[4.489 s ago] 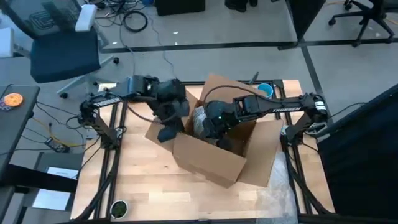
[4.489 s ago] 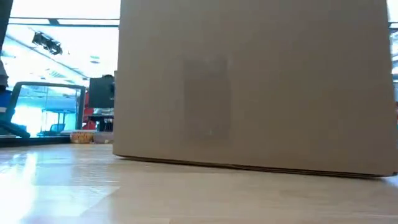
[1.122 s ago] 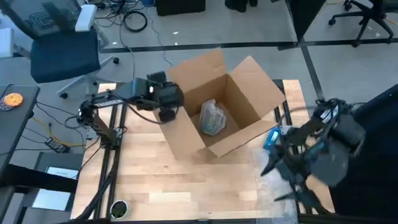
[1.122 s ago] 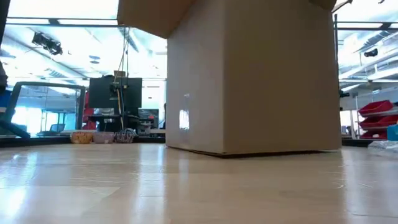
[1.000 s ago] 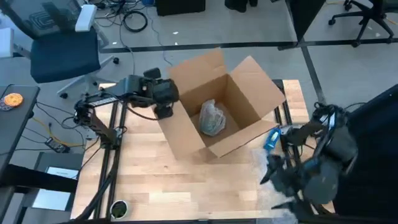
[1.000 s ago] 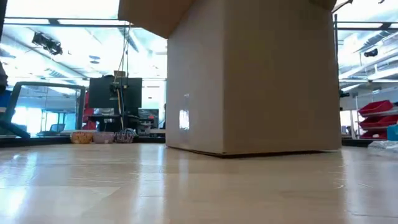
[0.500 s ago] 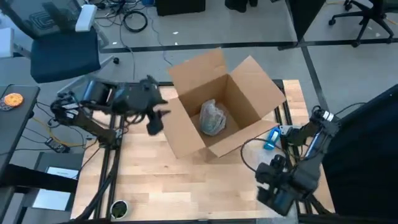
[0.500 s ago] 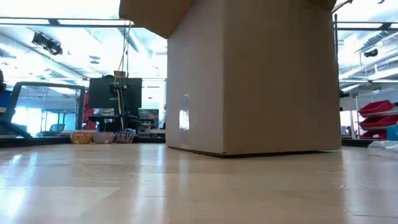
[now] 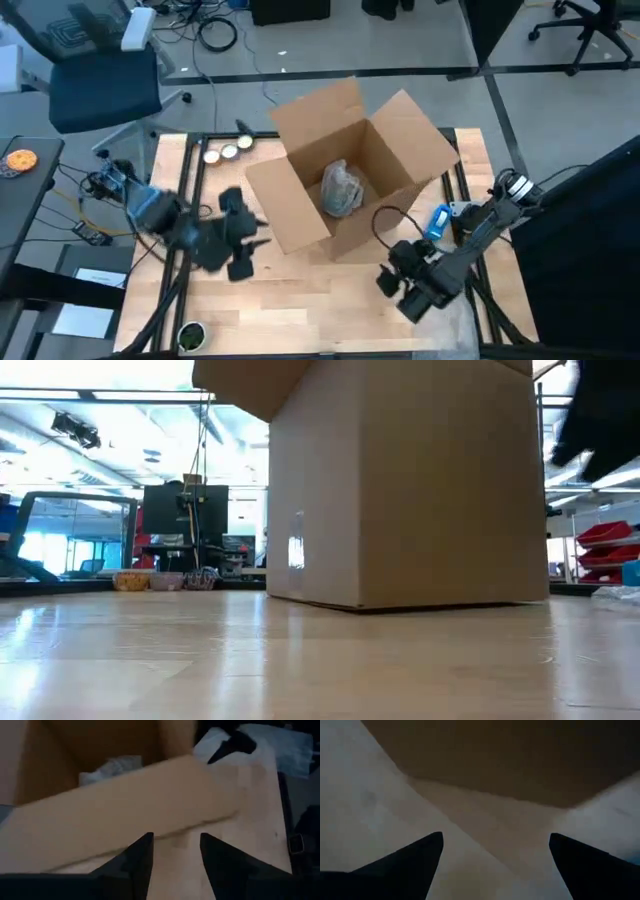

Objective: Wrap mug
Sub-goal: Move the cardboard box to the upper middle of the table, then wrap the blue cup with bubble wrap

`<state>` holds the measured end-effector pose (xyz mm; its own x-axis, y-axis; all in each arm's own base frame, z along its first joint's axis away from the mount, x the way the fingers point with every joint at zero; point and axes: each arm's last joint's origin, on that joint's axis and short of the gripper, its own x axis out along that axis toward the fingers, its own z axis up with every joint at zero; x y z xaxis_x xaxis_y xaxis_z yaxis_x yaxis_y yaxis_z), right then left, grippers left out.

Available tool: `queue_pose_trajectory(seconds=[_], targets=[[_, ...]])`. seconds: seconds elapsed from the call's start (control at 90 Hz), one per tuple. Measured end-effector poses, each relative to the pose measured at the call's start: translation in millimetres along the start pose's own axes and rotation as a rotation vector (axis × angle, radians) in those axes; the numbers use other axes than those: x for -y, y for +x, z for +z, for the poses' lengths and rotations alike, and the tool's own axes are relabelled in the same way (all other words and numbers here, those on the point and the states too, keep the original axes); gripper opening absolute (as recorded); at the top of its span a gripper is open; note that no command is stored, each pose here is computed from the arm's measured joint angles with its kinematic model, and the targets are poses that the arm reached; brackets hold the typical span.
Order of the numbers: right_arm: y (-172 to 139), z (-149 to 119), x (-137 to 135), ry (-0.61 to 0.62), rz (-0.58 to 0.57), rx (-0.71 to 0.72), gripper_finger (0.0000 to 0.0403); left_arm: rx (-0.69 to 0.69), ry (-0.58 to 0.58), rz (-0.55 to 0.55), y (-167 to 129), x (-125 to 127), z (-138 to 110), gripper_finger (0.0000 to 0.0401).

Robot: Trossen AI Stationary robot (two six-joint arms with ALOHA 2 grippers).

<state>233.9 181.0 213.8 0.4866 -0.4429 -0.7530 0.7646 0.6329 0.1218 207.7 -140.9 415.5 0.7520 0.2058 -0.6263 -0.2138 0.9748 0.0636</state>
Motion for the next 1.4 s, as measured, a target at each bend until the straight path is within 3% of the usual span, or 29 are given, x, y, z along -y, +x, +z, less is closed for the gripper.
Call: queue_pose_trajectory(seconds=[0.178,0.522,0.967,1.111,1.4], targets=[[32,18,-12,0.075,0.104,0.09,0.0346,0.018,-0.03,-0.002,7,28,-35,0.0147],[69,75,-23,0.134,0.153,0.284,0.0346,0.055,-0.148,0.005,35,58,-105,0.0147],[125,136,-17,0.16,0.126,0.437,0.0346,0.233,-0.282,-0.072,84,70,-142,0.0147],[120,138,-23,0.133,0.195,0.451,0.0346,0.251,-0.296,-0.079,89,69,-141,0.0147],[72,114,-48,0.064,0.371,0.478,0.0346,0.328,-0.31,-0.058,87,71,-135,0.0147]])
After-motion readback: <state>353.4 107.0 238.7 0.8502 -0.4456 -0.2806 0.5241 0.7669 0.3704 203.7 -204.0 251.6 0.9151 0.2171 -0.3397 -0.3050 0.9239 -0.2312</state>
